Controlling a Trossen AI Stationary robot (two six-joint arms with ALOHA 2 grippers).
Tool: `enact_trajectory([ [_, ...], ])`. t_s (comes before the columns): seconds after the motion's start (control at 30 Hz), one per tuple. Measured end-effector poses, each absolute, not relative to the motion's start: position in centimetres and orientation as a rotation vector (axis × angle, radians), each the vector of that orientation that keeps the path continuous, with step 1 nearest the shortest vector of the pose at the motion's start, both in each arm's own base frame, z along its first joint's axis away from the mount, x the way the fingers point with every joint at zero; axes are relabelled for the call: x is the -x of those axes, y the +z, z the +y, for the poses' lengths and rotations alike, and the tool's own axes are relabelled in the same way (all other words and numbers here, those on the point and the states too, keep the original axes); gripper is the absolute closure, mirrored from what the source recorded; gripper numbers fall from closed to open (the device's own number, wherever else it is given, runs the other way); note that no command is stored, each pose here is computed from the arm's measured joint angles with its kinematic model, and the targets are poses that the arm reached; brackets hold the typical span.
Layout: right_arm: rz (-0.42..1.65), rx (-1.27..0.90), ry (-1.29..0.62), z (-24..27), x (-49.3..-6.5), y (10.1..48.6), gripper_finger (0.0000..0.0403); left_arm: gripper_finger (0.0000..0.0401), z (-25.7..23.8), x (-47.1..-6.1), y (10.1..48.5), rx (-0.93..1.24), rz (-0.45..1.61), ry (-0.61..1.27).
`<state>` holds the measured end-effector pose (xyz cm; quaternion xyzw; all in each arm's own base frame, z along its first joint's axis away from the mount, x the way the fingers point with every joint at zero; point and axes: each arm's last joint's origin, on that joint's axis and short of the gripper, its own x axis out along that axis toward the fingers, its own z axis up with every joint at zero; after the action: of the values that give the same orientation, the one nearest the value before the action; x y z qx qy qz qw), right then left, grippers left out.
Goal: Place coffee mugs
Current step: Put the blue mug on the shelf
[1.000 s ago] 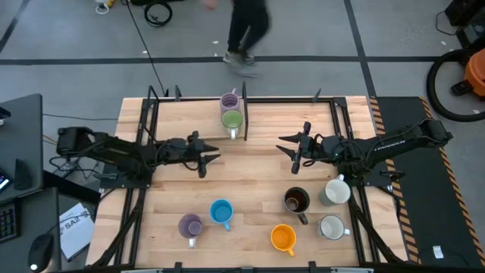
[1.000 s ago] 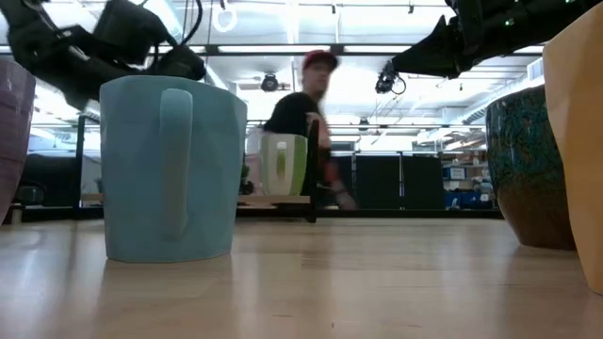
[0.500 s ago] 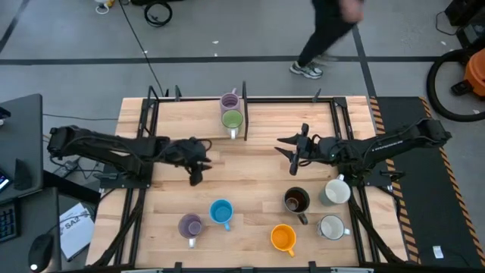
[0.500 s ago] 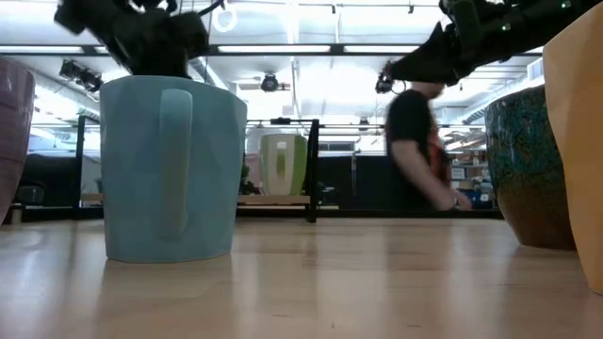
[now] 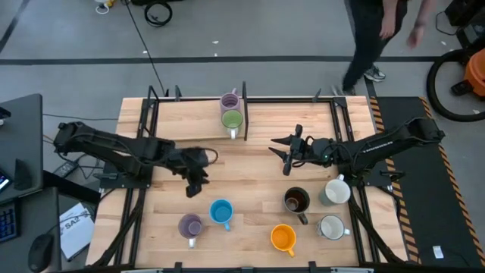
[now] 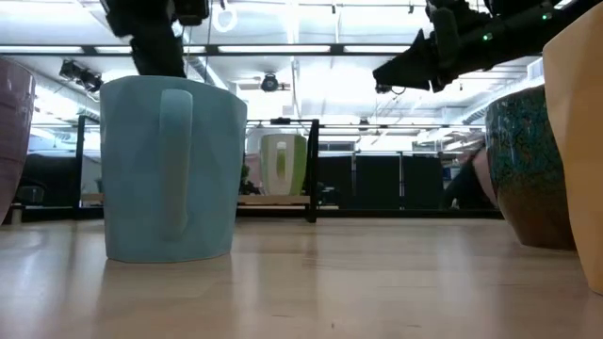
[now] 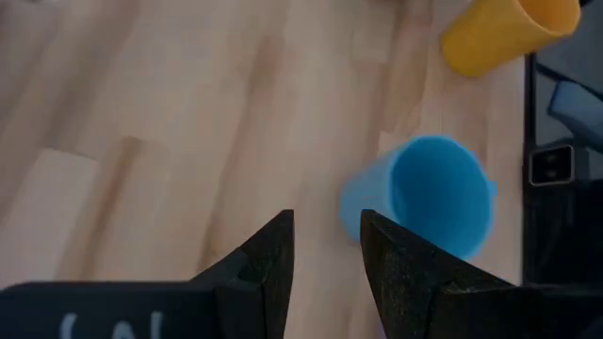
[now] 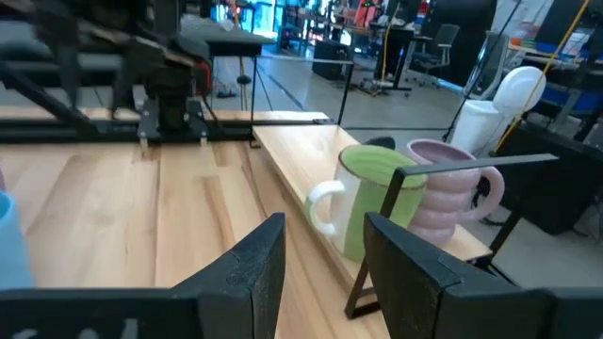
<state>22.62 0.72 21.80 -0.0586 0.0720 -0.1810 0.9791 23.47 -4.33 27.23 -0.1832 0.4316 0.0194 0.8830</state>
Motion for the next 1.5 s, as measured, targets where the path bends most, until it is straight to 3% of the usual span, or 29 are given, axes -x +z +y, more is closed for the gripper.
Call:
enact_trajectory([
  [0.17, 0.132, 0.137, -0.356, 0.7, -22.6, 22.0, 0.0252, 0.0271, -6.2, -24.6, 27.5, 0.337, 0.964, -0.004],
  [0.43, 0.127, 0.102, -0.351, 0.8, -22.6, 22.0, 0.0252, 0.0271, -8.6, -26.2, 27.6, 0.015, 0.963, -0.205],
  [0.57, 0.133, 0.085, -0.351, 0.8, -22.7, 21.8, 0.0252, 0.0272, -9.2, -27.4, 26.6, -0.016, 1.057, -0.282],
  [0.77, 0.135, 0.089, -0.365, 0.7, -22.7, 21.8, 0.0252, 0.0283, -10.2, -28.0, 26.1, -0.279, 1.179, -0.405],
  [0.93, 0.134, 0.089, -0.366, 0.7, -22.7, 21.8, 0.0252, 0.0284, -10.4, -28.5, 27.3, -0.469, 1.087, -0.520],
  [1.27, 0.141, 0.092, -0.360, 0.7, -22.7, 21.7, 0.0252, 0.0285, -11.9, -27.6, 26.2, -1.223, 0.924, -0.889],
  [1.5, 0.139, 0.080, -0.360, 0.7, -22.7, 21.7, 0.0252, 0.0285, -12.1, -27.2, 24.9, -1.473, 0.850, -1.035],
])
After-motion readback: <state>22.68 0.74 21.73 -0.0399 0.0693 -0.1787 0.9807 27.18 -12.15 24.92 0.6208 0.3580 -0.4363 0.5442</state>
